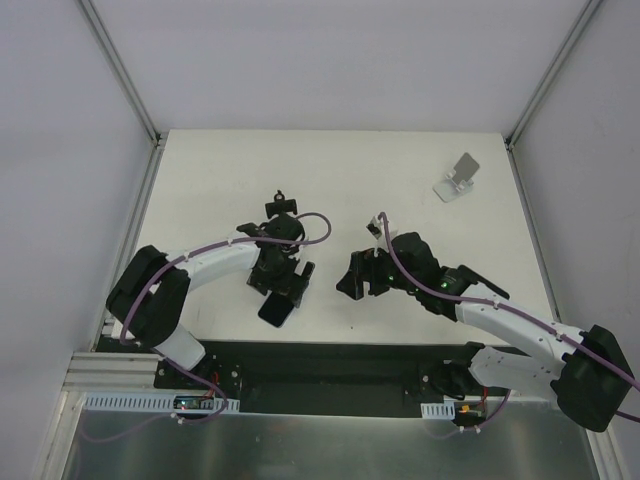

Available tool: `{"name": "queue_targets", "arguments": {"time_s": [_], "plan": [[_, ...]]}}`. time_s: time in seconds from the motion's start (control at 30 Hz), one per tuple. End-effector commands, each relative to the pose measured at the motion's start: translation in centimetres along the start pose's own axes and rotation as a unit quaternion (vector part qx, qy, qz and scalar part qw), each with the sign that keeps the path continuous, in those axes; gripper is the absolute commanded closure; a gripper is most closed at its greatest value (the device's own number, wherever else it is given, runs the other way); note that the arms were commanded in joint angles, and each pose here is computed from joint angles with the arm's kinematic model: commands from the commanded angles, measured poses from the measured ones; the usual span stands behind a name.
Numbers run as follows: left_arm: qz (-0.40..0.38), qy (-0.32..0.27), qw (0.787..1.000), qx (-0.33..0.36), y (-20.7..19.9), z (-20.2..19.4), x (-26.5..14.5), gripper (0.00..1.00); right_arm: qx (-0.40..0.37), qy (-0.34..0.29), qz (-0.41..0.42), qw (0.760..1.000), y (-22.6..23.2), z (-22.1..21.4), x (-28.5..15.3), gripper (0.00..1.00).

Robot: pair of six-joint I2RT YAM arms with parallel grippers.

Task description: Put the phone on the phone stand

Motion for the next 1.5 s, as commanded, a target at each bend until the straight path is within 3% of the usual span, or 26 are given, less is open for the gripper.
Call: {"name": "queue_targets", "arguments": {"time_s": [0.0, 0.23, 0.5, 0.63, 0.67, 0.7, 0.73, 0.77, 0.87, 0.9, 0.93, 1.1, 1.27, 1.47], "plan": [[0.019, 0.018, 0.999, 0.043, -0.4, 0.2, 0.0, 0.01, 0.006, -0.019, 0.007, 1.0, 0.4, 0.7, -0.1, 0.19], [0.086, 0.025, 0.994, 0.059, -0.4, 0.5, 1.3, 0.03, 0.011, -0.015, 0.003, 1.0, 0.2, 0.4, 0.1, 0.19], [0.115, 0.051, 0.988, 0.084, -1.0, 0.5, 3.1, 0.16, 0.025, -0.007, -0.004, 1.0, -0.2, -0.1, 0.5, 0.19], [0.107, 0.079, 0.988, 0.084, -0.9, -0.3, 4.3, 0.4, 0.045, 0.0, -0.025, 0.999, -0.3, 0.0, 0.8, 0.15], [0.101, 0.081, 0.988, 0.084, -0.9, -0.4, 4.4, 0.53, 0.049, 0.004, -0.03, 0.998, -0.4, -0.1, 0.9, 0.13], [0.09, 0.085, 0.989, 0.082, -1.0, -0.5, 4.6, 0.56, 0.056, 0.015, -0.037, 0.998, -0.6, -0.4, 1.0, 0.11], [0.087, 0.083, 0.989, 0.084, -1.0, -0.6, 4.6, 0.61, 0.06, 0.018, -0.04, 0.997, -0.6, -0.4, 1.1, 0.03], [0.075, 0.086, 0.99, 0.084, -1.2, -0.7, 4.6, 0.69, 0.068, 0.02, -0.045, 0.996, -0.7, -0.5, 1.1, 0.03], [0.049, 0.077, 0.992, 0.084, -1.6, -0.7, 4.3, 0.8, 0.11, 0.024, -0.054, 0.992, -1.2, -0.7, 1.4, 0.04], [0.045, 0.073, 0.993, 0.082, -1.7, -0.8, 4.1, 0.93, 0.122, 0.022, -0.063, 0.99, -1.6, -0.7, 1.5, 0.04], [0.04, 0.061, 0.994, 0.081, -1.9, -0.6, 3.7, 0.98, 0.136, 0.022, -0.066, 0.988, -1.7, -0.8, 1.5, 0.04], [0.025, 0.014, 0.997, 0.066, -2.4, -0.3, 2.0, 1.0, 0.175, 0.029, -0.068, 0.982, -2.1, -1.2, 2.3, 0.03], [0.002, -0.073, 0.996, 0.054, -3.1, 0.2, -1.0, 1.0, 0.251, 0.002, -0.032, 0.967, -1.7, -0.8, 3.7, 0.0], [-0.03, -0.141, 0.988, 0.048, -3.6, 0.2, -3.2, 1.0, 0.276, -0.003, 0.043, 0.96, -0.7, 0.5, 5.5, 0.11]]}}
Point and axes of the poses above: each gripper's point midway between its finger pads, its own x axis out along the fingers, its own y axis along the line the jaws close on, z = x × y, the point moved 9 cm from there along -x, back along the fingers, and after that the axes turned 4 degrees about x, right-handed, at the moved point
